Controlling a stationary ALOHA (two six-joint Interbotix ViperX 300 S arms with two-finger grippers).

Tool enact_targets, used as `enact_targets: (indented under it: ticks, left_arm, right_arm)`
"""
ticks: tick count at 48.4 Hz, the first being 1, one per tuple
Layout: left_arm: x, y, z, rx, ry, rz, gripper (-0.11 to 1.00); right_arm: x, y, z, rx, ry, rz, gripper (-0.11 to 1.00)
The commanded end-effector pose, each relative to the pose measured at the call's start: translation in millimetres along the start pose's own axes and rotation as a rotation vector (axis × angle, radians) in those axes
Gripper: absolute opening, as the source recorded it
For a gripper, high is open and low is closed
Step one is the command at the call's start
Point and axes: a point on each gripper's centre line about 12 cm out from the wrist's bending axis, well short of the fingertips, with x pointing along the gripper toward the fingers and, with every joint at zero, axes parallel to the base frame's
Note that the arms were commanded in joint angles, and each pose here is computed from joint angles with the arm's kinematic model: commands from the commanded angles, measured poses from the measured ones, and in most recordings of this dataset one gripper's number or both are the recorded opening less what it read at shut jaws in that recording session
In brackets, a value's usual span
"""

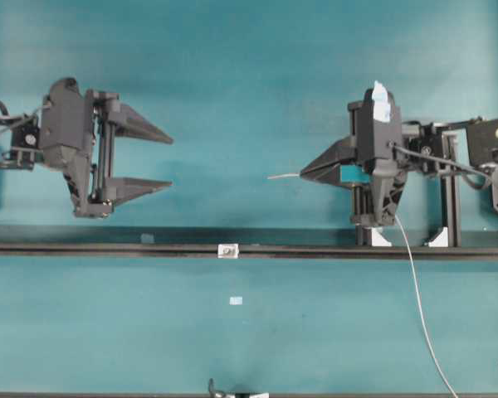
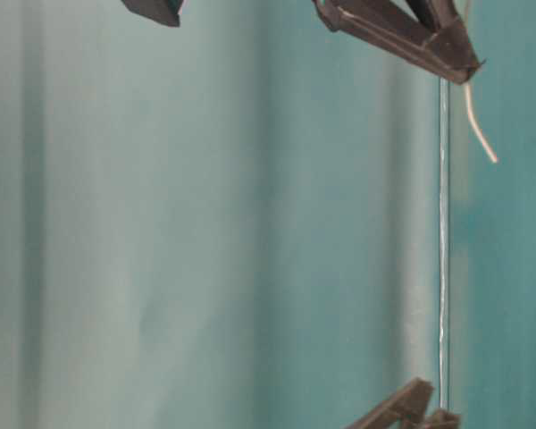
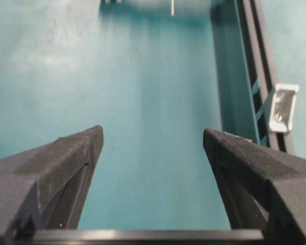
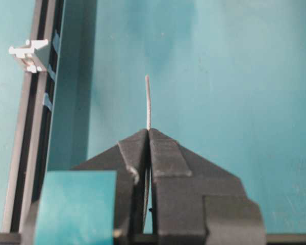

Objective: Insert the wire through the hole in the metal fitting marked with a red label. (retake)
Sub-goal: 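Lift the wire with the right gripper and swing it toward the rail, then align the wire tip with the red-marked hole in the white bracket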

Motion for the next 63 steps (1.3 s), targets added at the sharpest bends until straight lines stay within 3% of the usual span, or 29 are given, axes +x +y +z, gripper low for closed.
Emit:
enact_targets:
  ticks: [1,8,23,39,54,63]
  left_arm:
    - [-4,-4,11,0.000,-0.044,-0.014,0.39]
    - [-4,-10,12,0.004,-0.070,-0.035,0.39]
    - [-4,-16,-5,0.008,-0.256,-0.057,0.39]
    - [29,-34,-30,0.024,-0.239,-0.103,0.39]
    - [39,-47,-46,0.032,-0.237,-0.138,0.39]
    - [37,-60,-48,0.035,-0.259,-0.176,0.39]
  right_arm:
    - [-4,1,8,-0.001,-0.033,0.007,0.02]
    - [-5,2,6,-0.002,-0.063,0.018,0.02]
    - [-12,4,-14,-0.017,-0.180,0.067,0.02]
    - [-16,23,-27,-0.053,-0.251,0.121,0.02]
    - [-4,48,-53,-0.096,-0.328,0.039,0.02]
    - [2,70,-70,-0.100,-0.374,0.033,0.02]
